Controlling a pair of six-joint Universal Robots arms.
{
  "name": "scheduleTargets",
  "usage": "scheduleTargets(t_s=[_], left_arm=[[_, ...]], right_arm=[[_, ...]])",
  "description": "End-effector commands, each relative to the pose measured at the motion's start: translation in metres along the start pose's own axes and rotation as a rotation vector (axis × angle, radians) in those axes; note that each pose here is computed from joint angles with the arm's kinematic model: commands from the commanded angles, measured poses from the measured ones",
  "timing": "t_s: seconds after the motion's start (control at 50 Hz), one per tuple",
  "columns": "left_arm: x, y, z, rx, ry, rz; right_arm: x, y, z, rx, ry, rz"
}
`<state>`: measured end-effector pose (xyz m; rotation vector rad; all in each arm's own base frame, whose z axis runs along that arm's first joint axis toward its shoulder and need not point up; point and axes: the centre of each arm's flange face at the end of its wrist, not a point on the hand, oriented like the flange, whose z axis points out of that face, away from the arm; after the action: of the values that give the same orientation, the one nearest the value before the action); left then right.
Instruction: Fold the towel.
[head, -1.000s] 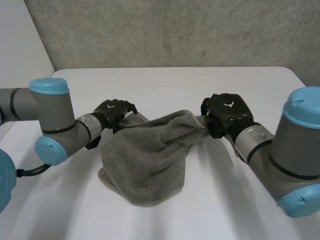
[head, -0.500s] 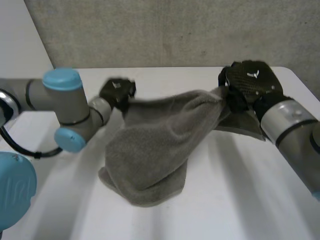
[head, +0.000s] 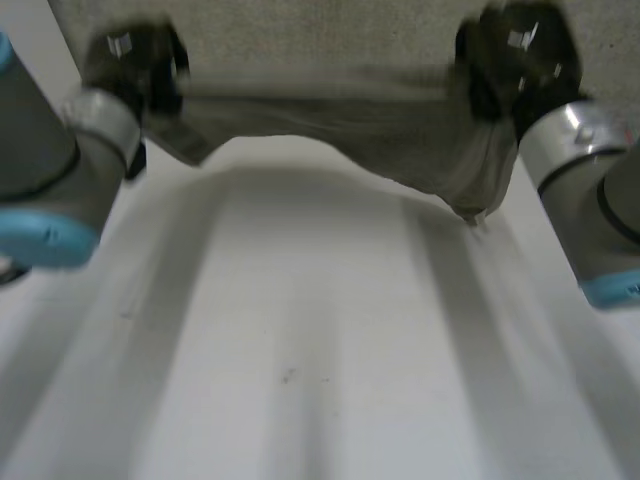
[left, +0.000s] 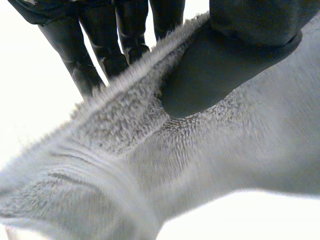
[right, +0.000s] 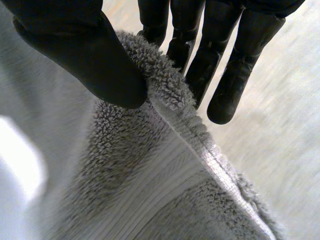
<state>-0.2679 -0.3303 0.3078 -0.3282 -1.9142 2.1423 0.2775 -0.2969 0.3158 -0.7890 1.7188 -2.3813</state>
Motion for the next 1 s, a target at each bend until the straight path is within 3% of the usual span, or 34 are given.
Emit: scheduleTargets(t_s=[0.02,0.12,0.22,0.7,1.0], left_arm=[[-0.001,0.097,-0.065,-0.384,0.028,0.061],[0.003,0.158,-0.096,-0.552,0.086,0.203],[0.003,0.174,-0.098,-0.563,0.095,0.238],[-0.01,0.156,-0.087,-0.338,-0.018,0.256],[-0.032,0.16,-0.081,-0.359,-0.099,0.248]], right_arm=[[-0.028,0.075,-0.061,-0.518,-0.207,-0.049],[-0.049,0.119,-0.081,-0.612,-0.285,-0.027],[-0.053,0.137,-0.091,-0.636,-0.3,-0.012],[-0.021,0.138,-0.095,-0.631,-0.155,0.082],[-0.019,0.139,-0.097,-0.636,-0.143,0.098]])
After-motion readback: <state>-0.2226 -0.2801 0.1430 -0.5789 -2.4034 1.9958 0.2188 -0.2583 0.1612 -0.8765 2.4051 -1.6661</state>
